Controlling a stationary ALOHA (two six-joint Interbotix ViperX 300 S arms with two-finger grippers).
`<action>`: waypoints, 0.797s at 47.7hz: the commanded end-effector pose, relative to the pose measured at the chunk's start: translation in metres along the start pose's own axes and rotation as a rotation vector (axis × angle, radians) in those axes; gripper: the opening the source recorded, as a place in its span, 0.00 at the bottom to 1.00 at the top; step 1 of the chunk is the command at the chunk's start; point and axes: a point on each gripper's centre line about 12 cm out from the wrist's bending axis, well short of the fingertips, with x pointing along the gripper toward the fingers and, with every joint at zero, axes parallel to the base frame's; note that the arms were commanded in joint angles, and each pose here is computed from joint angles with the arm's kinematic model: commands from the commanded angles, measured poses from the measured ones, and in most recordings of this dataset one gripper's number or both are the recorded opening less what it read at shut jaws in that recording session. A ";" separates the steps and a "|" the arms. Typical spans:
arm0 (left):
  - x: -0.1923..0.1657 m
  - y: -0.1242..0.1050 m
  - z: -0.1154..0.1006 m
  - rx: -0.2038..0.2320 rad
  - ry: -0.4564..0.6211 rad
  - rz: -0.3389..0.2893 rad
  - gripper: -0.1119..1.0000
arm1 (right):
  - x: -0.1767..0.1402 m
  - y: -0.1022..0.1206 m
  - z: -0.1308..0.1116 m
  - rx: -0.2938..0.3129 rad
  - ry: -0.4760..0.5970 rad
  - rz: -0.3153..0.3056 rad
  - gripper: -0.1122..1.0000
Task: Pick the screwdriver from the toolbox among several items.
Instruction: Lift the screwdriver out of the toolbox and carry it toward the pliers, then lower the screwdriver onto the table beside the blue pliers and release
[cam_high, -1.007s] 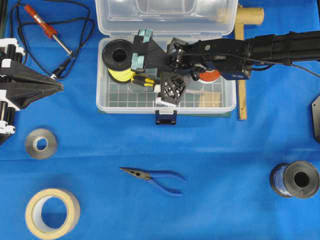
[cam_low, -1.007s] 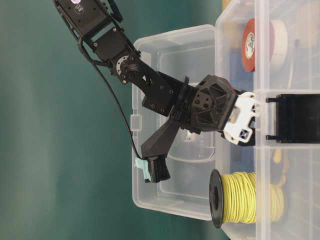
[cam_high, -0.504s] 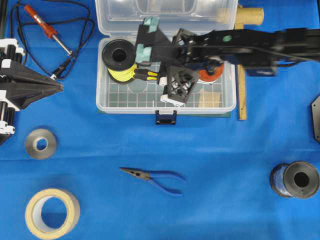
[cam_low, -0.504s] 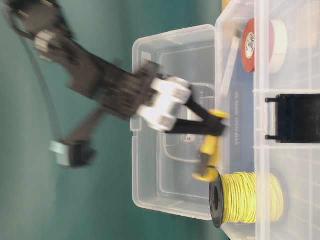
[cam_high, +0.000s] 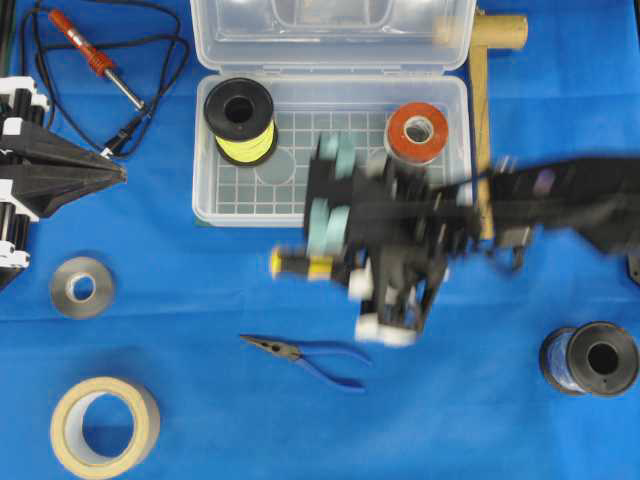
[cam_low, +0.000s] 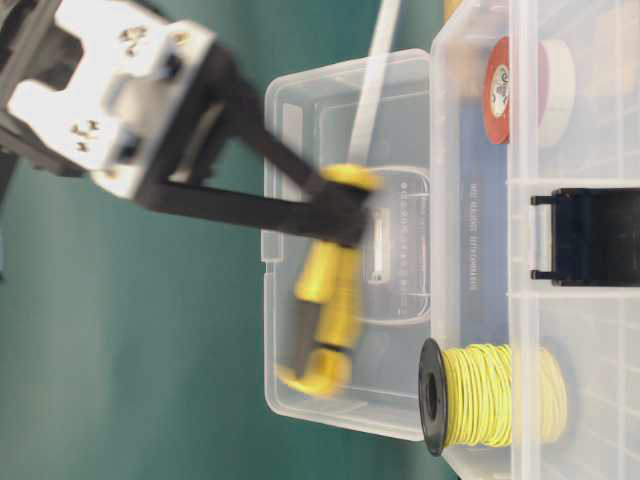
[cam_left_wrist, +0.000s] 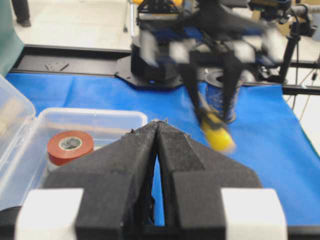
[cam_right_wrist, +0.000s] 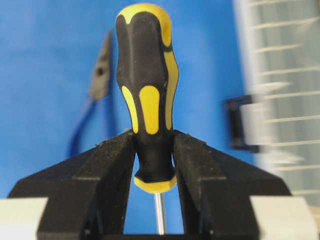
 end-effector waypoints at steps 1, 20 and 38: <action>0.001 0.000 0.004 -0.001 -0.011 0.002 0.10 | 0.011 0.014 0.000 0.007 -0.021 0.013 0.32; 0.001 0.000 0.003 -0.002 -0.009 0.000 0.10 | 0.118 0.010 -0.020 0.098 0.078 -0.054 0.32; 0.001 0.000 0.002 -0.001 -0.006 0.000 0.10 | 0.137 0.008 -0.024 0.118 0.099 -0.059 0.33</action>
